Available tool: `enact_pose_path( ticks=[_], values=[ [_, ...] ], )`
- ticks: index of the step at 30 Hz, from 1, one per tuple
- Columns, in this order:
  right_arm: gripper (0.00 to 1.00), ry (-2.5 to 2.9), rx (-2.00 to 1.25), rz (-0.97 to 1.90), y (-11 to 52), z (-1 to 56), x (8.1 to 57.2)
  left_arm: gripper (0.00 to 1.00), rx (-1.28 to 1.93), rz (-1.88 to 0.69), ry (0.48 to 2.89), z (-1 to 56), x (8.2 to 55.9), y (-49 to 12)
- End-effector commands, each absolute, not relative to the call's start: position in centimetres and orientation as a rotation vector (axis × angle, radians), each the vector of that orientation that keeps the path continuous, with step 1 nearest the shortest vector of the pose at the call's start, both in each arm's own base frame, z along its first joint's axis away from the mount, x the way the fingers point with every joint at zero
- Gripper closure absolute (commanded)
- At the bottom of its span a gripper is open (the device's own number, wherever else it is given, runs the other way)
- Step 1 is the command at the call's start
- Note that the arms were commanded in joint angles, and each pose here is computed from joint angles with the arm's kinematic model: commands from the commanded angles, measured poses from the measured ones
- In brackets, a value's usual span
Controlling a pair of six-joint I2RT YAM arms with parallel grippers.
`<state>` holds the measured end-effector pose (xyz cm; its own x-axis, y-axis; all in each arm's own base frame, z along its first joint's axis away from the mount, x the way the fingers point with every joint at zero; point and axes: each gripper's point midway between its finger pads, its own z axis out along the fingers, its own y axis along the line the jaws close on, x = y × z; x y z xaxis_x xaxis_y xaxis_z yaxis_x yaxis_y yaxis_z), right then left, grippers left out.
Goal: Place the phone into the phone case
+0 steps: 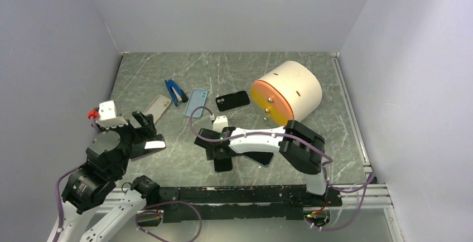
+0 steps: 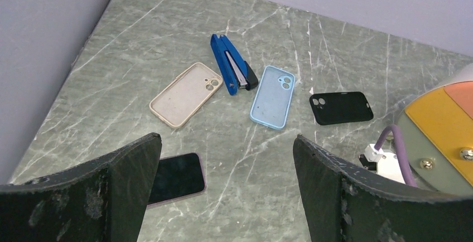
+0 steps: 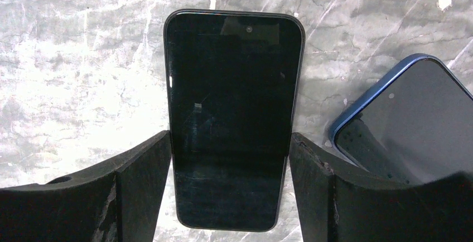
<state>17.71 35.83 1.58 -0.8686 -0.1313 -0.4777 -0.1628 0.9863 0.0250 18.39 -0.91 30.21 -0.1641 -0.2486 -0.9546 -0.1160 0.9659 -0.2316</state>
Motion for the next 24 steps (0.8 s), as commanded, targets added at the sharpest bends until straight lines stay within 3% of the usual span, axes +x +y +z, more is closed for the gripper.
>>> enact_pose_path(
  ticks=[1,14,24],
  values=[
    [0.28,2.645,-0.245,0.073,34.6,0.9,17.0,0.07,-0.312,-0.151,1.742,30.2,18.6,-1.2],
    [0.45,2.607,-0.39,0.235,33.7,0.8,15.9,0.08,-0.287,-0.127,2.033,26.3,21.9,-5.5],
    [0.47,2.568,-0.431,0.26,31.7,1.3,15.4,0.09,-0.352,-0.204,2.073,26.8,24.6,-7.0]
  ],
)
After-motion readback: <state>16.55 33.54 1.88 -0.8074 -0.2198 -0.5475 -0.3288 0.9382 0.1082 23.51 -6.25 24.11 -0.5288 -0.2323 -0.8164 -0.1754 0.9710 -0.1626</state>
